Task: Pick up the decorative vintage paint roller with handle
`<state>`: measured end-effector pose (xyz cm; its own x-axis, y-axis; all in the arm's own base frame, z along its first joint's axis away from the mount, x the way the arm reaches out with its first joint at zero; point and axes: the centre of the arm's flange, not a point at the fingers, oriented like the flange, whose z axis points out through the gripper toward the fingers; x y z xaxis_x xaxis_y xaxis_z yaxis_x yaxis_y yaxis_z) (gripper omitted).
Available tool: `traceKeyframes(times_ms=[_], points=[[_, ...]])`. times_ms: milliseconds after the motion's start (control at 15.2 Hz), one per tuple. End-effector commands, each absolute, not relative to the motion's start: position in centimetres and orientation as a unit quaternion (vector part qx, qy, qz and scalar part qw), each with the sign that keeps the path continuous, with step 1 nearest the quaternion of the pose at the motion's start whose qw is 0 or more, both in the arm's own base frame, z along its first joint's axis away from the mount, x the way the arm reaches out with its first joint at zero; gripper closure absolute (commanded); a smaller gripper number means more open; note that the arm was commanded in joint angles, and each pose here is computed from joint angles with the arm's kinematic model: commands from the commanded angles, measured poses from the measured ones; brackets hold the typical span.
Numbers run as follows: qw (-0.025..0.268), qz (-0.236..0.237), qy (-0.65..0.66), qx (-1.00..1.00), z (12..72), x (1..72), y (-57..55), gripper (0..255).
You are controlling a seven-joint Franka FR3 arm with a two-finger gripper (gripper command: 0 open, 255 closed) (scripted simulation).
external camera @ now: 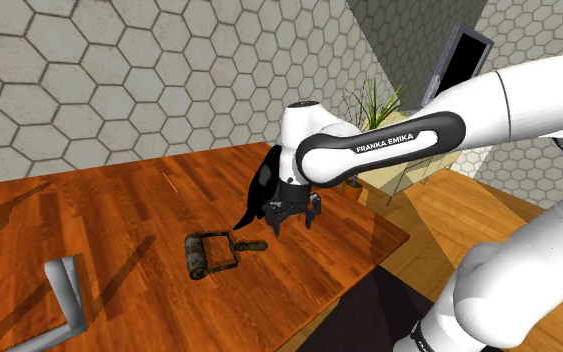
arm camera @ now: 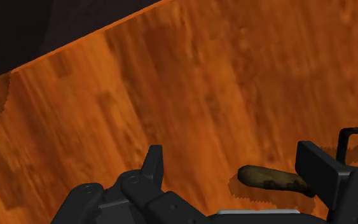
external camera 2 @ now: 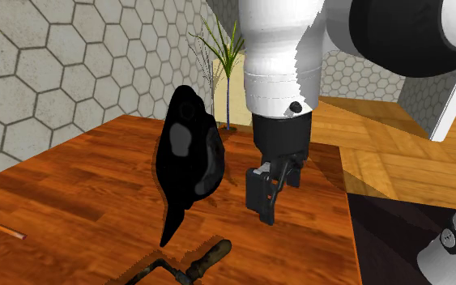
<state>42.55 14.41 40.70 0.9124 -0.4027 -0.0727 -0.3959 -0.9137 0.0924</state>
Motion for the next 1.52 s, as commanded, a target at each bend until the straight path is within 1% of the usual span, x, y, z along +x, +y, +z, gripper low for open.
traceKeyframes(times_ms=[0,792,1386,1452], points=[[0.036,-0.042,-0.215,0.975,39.3,44.3,16.0,0],[0.03,-0.025,-0.268,0.963,31.1,53.5,24.4,0],[0.03,-0.025,-0.268,0.963,27.1,53.5,24.4,0],[0.03,-0.025,-0.268,0.963,27.0,53.5,24.4,255]])
